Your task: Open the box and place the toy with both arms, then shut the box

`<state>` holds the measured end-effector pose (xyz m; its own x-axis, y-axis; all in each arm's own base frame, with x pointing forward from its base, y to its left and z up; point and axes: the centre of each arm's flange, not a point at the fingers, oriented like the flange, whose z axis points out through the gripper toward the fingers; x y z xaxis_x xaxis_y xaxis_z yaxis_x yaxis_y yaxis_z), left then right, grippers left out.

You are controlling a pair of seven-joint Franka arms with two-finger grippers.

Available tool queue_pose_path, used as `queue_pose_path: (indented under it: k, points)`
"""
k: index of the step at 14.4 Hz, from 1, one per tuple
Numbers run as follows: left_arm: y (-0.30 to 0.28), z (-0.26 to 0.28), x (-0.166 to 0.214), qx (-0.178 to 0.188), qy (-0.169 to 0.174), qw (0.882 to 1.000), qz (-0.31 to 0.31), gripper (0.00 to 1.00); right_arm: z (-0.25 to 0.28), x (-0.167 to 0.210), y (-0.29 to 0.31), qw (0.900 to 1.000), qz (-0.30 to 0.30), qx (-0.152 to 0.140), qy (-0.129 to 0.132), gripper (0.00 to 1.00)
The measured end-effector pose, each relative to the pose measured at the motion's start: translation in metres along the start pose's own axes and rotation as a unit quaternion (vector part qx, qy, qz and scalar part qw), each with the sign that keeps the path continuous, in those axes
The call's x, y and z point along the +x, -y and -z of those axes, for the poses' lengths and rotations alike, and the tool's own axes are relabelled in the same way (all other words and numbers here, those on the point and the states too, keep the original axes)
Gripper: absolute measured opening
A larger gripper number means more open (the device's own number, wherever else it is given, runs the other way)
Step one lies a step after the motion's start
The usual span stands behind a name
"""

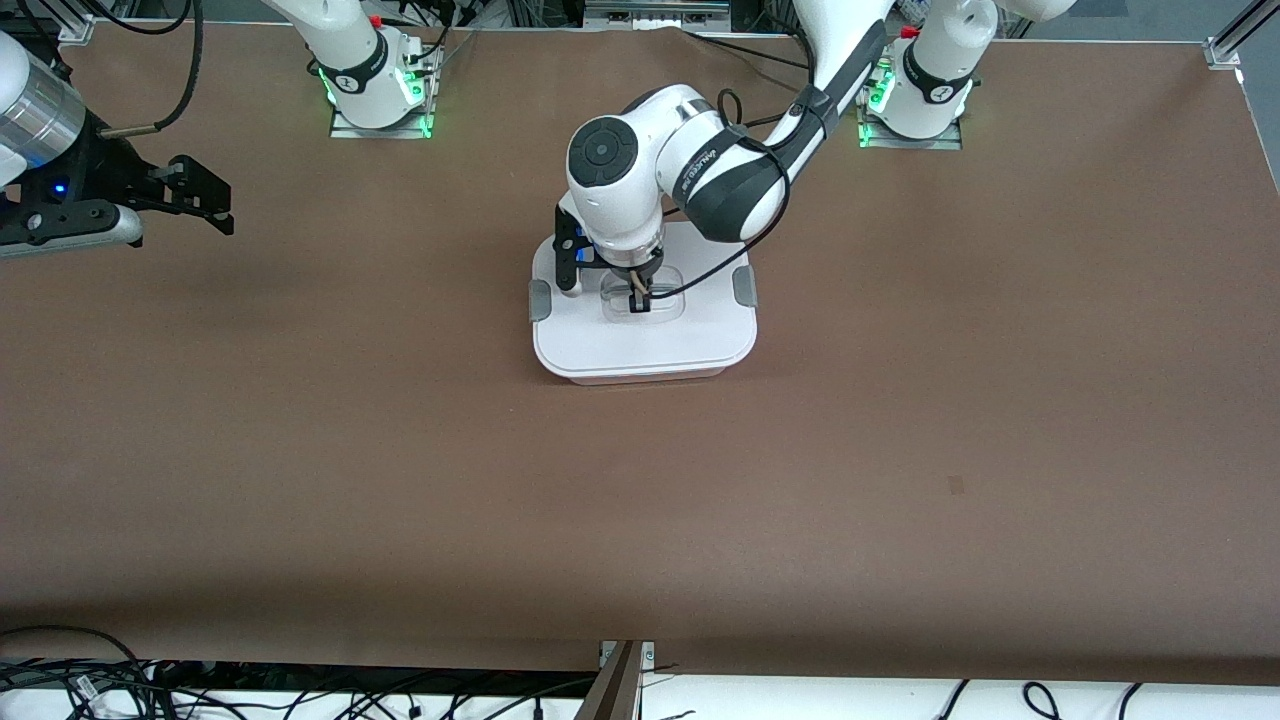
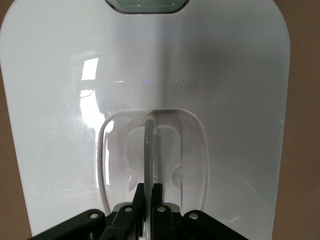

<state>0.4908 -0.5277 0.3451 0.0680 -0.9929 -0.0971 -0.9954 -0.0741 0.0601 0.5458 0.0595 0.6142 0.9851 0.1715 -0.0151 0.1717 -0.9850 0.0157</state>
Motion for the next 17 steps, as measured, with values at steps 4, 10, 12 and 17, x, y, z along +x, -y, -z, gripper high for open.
queue_pose_path:
  k: [4, 10, 12, 17]
  points:
    - [0.000, 0.000, 0.000, 0.000, 0.000, 1.000, 0.000, 0.07, 0.000, 0.000, 0.000, 1.000, 0.000, 0.000, -0.001, 1.00]
    - [0.025, 0.034, -0.016, 0.010, -0.032, 0.999, 0.031, 0.65, 0.000, 0.001, 0.000, 1.000, 0.000, 0.000, -0.002, 1.00]
    - [0.050, 0.056, -0.047, 0.002, -0.042, 0.997, 0.071, 0.86, 0.000, 0.001, -0.001, 1.000, 0.000, 0.000, -0.002, 1.00]
    - [0.178, 0.069, -0.237, -0.030, -0.053, 0.969, 0.238, 1.00, -0.001, 0.001, -0.001, 1.000, -0.001, 0.000, -0.002, 1.00]
